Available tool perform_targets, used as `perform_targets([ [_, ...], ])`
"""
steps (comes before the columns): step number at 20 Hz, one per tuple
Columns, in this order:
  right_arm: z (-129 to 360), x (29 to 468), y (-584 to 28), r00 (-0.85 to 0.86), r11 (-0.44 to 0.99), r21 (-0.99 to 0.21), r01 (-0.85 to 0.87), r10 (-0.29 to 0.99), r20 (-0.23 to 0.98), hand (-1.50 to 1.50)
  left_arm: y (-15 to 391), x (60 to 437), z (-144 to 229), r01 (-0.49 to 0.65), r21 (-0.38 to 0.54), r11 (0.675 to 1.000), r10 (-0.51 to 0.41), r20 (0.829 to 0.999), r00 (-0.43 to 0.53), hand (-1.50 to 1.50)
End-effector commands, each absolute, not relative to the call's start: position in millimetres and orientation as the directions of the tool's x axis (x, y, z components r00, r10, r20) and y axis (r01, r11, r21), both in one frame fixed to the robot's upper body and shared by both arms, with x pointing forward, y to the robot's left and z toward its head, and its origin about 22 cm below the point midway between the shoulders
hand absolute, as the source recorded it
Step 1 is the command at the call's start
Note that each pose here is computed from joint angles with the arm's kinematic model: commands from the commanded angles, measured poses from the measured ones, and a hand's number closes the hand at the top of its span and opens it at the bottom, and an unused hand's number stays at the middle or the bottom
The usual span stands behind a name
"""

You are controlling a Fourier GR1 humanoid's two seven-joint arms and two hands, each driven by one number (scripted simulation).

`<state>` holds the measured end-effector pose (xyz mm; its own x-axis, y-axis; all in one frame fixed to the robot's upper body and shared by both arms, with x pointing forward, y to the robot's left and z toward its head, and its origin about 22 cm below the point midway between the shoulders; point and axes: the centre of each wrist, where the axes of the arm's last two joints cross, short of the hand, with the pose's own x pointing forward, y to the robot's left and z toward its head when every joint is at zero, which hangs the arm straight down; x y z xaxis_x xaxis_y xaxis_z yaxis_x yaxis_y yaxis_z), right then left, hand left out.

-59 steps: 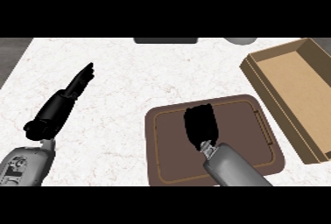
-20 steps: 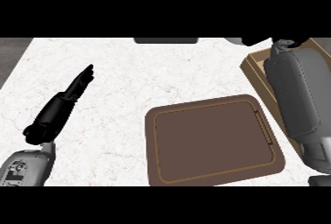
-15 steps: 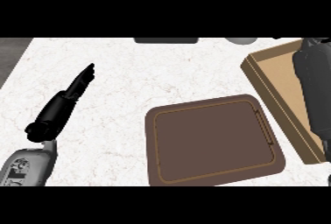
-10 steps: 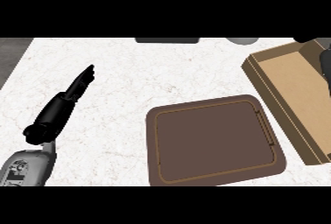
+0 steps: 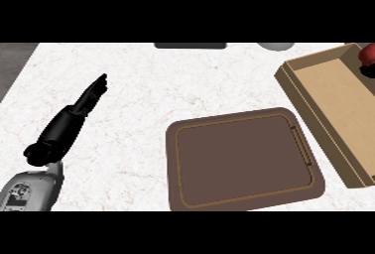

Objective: Pick the bell pepper from the tray and place it in the cardboard box

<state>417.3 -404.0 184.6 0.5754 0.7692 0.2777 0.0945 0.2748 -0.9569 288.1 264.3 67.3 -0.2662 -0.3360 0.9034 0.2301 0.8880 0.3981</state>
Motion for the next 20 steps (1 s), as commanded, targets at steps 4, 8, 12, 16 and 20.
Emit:
perform_targets([
  [4, 171.0, 395.6, -452.6, 0.639, 0.365, -0.922, -0.132, 0.742, 0.202, 1.5, 265.1, 287.7, 71.3, 0.216, 0.398, 0.892, -0.338, 0.903, -0.266, 0.0],
  [8, 160.6, 395.2, -450.5, 0.513, 0.432, -0.885, -0.174, 0.807, 0.293, -1.5, 263.5, 289.9, 65.2, 0.238, 0.393, 0.888, -0.332, 0.907, -0.259, 0.0],
  [12, 163.3, 394.9, -451.7, 0.396, 0.487, -0.873, -0.01, 0.804, 0.444, -1.5, 268.1, 281.5, 72.3, 0.236, 0.385, 0.892, -0.323, 0.909, -0.262, 0.0],
  [16, 181.8, 393.8, -456.2, 0.173, 0.71, -0.609, 0.353, 0.591, 0.788, -1.5, 275.1, 285.5, 67.2, 0.204, 0.394, 0.896, -0.343, 0.907, -0.245, 0.0],
  [20, 187.8, 383.7, -475.6, 0.044, 0.794, -0.286, 0.537, 0.311, 0.949, -1.5, 271.2, 288.0, 63.3, 0.209, 0.4, 0.893, -0.344, 0.903, -0.257, 0.0],
])
